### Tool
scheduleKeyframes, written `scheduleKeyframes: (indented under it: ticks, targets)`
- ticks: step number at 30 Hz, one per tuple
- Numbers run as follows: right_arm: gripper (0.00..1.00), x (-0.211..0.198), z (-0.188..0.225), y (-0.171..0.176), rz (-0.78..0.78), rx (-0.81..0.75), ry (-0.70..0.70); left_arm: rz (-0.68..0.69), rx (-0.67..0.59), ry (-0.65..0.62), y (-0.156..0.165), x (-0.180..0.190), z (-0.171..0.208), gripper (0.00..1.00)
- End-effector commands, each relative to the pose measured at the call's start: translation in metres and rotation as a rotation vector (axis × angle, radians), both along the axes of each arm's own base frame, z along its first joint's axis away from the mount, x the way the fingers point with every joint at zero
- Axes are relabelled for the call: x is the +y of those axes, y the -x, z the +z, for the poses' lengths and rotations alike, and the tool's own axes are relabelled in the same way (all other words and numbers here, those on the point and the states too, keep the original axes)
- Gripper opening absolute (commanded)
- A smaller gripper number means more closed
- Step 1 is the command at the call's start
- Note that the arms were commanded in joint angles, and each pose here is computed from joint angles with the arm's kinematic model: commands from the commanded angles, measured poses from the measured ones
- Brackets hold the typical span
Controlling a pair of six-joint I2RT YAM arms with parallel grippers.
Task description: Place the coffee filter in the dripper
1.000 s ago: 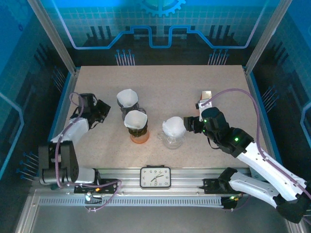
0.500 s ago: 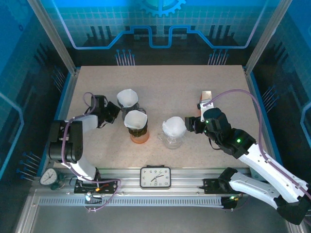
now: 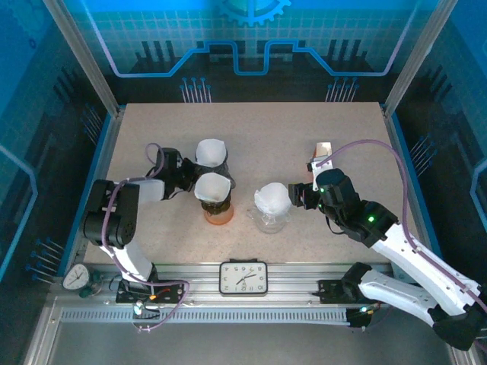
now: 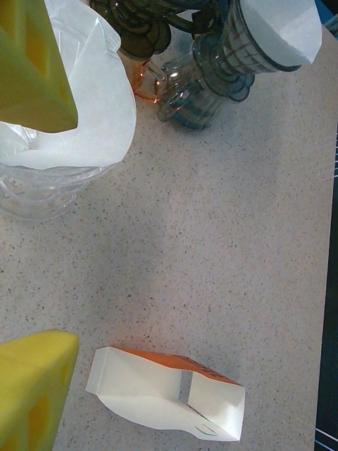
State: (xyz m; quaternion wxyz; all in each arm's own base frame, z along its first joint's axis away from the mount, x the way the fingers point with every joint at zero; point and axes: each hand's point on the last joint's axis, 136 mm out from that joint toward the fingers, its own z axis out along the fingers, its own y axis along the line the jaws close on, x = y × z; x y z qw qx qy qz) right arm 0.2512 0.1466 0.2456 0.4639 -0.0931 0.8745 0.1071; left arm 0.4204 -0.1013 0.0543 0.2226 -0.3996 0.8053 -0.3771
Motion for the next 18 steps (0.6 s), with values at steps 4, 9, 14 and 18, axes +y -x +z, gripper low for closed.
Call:
scheduleKeyframes:
  ticks: [4,9,14,18]
  targets:
    - [0.75,0.000,-0.005,-0.003,-0.022,0.010,-0.008,-0.064,-0.033,0.083,-0.014,-0.031,0.005,0.00]
    - [0.76,-0.001,-0.006,-0.003,-0.023,0.013,-0.007,-0.091,-0.048,0.093,-0.017,-0.039,0.011,0.00]
    - [0.76,-0.001,-0.006,-0.003,-0.028,0.016,-0.009,-0.056,-0.073,0.028,-0.016,-0.013,0.029,0.00]
    - [0.76,0.000,-0.002,-0.002,-0.025,0.007,-0.028,-0.048,-0.120,-0.062,-0.010,0.009,0.064,0.05]
